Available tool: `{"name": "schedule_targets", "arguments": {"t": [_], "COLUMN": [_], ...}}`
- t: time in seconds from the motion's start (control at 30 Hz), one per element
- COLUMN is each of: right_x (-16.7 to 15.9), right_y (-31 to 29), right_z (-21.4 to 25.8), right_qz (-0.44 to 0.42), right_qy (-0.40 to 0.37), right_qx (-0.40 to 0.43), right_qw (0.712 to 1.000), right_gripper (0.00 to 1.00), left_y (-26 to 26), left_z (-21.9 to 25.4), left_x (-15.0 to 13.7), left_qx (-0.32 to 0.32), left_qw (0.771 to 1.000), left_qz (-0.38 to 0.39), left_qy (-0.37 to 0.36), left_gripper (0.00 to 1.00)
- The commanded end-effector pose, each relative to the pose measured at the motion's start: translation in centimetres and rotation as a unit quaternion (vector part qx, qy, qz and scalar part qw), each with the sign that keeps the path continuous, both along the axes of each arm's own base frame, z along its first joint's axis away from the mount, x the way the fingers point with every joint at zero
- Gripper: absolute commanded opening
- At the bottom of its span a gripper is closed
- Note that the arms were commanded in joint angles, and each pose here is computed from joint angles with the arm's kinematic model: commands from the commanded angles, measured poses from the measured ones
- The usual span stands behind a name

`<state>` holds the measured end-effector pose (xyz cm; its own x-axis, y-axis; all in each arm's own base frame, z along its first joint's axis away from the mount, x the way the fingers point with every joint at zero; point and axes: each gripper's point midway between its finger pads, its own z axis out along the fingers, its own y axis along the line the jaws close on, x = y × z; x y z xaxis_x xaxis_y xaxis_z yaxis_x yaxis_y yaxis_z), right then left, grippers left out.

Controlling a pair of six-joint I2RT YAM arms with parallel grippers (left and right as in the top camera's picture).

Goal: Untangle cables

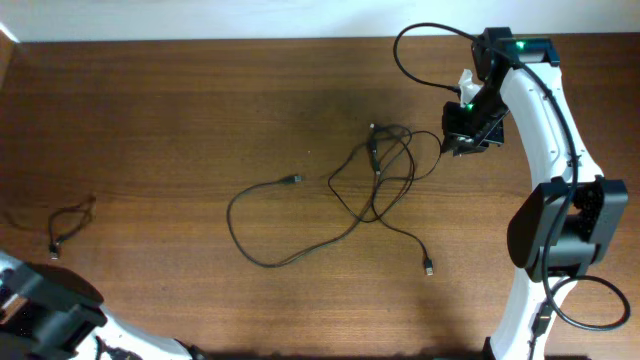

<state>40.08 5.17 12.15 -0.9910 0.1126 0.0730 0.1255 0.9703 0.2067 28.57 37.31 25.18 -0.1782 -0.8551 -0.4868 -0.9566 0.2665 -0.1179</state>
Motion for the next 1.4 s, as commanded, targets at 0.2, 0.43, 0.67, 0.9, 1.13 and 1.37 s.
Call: {"name": "schedule_targets", "arguments": {"t": [0.2,0.43,0.67,0.9,1.13,1.37], "right_x": [-0.2,-0.2,-0.3,-0.4,-0.3,-0.6], "right_y": [0.0,0.5,2.1,2.3,2.8,4.5], "right_z": [-0.2,-0.2,-0.3,-0.3,-0.3,-0.3], "right_qz": [0.006,0.012,0.038,0.041,0.046,0.070], "right_qy": [0.005,0.004,-0.001,-0.001,-0.004,-0.005], "right_qx": [-0.004,-0.004,-0.006,-0.006,-0.003,-0.003], "right_qw": [1.000,1.000,0.999,0.999,0.999,0.998], "right_gripper": [0.24,0.24,0.24,0.24,0.24,0.25], "left_y": [-1.1,-1.5,-4.9,-5.9,-7.3,-2.1], "left_z": [-4.1,-7.3,-9.2,-9.8,-11.7,1.6], "left_x": [1.9,-6.4,-5.5,-5.9,-6.8,-1.2], "left_qx": [-0.061,-0.060,-0.155,-0.187,-0.248,-0.078], "left_qw": [0.997,0.967,0.963,0.918,0.903,0.996], "left_qz": [-0.026,0.225,0.200,0.346,0.340,0.030], "left_qy": [-0.027,0.100,0.087,0.051,0.089,-0.021], "left_gripper": [0.99,0.99,0.99,0.96,0.99,0.58]}}
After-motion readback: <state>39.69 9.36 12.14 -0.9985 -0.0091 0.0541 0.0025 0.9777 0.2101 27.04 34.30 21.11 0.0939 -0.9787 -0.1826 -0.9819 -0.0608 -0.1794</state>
